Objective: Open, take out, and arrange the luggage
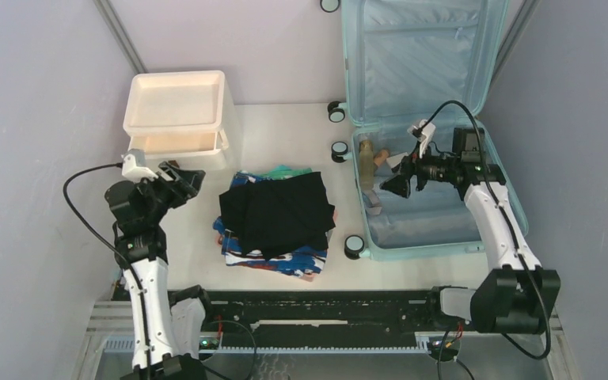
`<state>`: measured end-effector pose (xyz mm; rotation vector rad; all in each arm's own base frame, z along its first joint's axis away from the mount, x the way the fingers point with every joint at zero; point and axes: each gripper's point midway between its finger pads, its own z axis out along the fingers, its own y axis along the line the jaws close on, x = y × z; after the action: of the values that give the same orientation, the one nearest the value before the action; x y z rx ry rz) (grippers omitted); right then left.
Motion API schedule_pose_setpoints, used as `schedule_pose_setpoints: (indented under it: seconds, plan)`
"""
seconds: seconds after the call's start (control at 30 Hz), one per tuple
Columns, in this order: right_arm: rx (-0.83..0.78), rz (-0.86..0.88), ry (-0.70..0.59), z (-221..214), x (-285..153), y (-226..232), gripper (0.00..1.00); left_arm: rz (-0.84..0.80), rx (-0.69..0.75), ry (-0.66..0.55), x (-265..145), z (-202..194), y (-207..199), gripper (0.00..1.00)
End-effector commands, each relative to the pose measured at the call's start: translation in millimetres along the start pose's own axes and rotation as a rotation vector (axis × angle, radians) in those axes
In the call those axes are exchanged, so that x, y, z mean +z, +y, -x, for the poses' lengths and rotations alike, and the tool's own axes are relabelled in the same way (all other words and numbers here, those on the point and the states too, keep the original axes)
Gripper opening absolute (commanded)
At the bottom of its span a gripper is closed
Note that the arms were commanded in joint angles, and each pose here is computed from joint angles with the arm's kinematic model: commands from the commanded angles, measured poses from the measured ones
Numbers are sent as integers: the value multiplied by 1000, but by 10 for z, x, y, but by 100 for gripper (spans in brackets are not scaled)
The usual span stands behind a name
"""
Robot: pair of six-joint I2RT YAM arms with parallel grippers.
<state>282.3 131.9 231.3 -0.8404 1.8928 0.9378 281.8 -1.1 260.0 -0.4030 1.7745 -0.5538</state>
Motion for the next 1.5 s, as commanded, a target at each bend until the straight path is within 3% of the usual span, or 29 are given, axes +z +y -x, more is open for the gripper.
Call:
schedule_pose_setpoints:
  seconds: [0.0,0.17,0.37,0.5,0.73,1.0,1.07,1.13,1.23,1.3,1.47]
  plan:
    - [102,-202,-17,110,104,-584,83,-170,41,-46,23,256,-505,69]
    - [351,-304,-20,181,355,-1122,79,-149,59,-83,170,396,-592,68]
    - [549,-285,43,32,818,-1372,78,-32,12,-238,168,724,-451,68]
    - [663,-285,106,-217,1099,-1409,76,-7,-56,-261,174,771,-421,67]
    - [763,-351,193,-613,1303,-1501,68,11,-87,-233,104,707,-423,66]
    - [800,-356,263,-911,1482,-1499,67,0,-129,-204,-35,561,-476,65]
    - [818,-352,264,-945,1498,-1500,55,-18,-141,-200,-60,546,-525,65]
    - [846,-343,249,-917,1459,-1507,32,-43,-151,-186,-80,537,-593,66]
    - [848,-330,196,-786,1302,-1511,16,-78,-161,-156,-109,528,-704,68]
    - [842,-307,148,-656,1164,-1496,8,-101,-166,-141,-115,512,-766,69]
    - [806,-212,53,-301,823,-1368,0,-135,-167,-123,-107,493,-873,71]
